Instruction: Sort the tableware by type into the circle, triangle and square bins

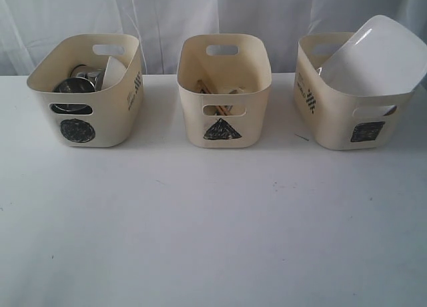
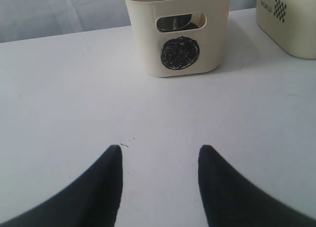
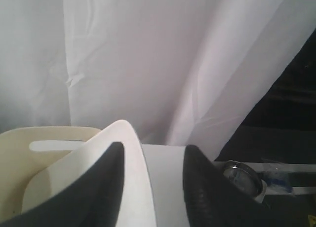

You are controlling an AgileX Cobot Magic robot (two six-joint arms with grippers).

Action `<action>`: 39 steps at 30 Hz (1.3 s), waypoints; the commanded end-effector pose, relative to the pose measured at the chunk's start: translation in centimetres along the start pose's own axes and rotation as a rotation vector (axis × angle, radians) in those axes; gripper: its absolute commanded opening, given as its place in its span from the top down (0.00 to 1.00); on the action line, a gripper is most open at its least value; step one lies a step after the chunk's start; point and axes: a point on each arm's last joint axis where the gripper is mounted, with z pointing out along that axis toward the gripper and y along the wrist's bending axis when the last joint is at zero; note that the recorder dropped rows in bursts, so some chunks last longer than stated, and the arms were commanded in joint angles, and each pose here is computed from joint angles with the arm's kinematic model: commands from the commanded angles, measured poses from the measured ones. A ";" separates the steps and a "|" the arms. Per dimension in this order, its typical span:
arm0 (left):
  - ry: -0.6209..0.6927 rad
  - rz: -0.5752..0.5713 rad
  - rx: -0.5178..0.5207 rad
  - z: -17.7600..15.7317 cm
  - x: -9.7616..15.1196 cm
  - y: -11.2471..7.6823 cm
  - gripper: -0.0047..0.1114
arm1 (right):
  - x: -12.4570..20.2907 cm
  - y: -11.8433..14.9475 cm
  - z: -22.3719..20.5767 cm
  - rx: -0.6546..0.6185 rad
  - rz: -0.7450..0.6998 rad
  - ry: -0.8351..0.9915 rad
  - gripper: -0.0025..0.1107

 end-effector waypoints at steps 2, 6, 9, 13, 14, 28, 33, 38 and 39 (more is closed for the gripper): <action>-0.008 -0.013 -0.001 0.0 0.0 0.0 0.51 | -1.2 -0.9 -4.7 0.014 0.083 -0.043 0.76; -0.008 -0.013 -0.001 0.0 0.0 0.0 0.51 | -0.6 -1.0 -8.9 0.014 0.083 -0.065 0.86; -0.008 -0.013 -0.001 0.0 0.0 0.0 0.51 | 1.1 -0.9 -11.9 0.007 0.081 -0.088 0.94; -0.008 -0.013 -0.001 0.0 0.0 0.0 0.51 | 3.1 -0.5 -16.6 -0.007 0.077 -0.167 0.98; -0.008 -0.013 -0.001 0.0 0.0 0.0 0.51 | 3.8 -0.3 -17.8 -0.011 0.076 -0.191 0.98; -0.008 -0.013 -0.001 0.0 0.0 0.0 0.51 | 19.8 1.3 -30.3 -0.008 0.178 -0.281 0.98; -0.008 -0.013 -0.001 0.0 0.0 0.0 0.51 | 22.0 1.3 -32.2 0.015 0.180 -0.268 0.98; -0.008 -0.013 -0.001 0.0 0.0 0.0 0.51 | 23.3 1.2 -33.5 0.026 0.235 -0.229 0.98; -0.008 -0.013 -0.001 0.0 0.0 0.0 0.51 | 23.3 1.2 -33.7 0.023 0.249 -0.236 0.98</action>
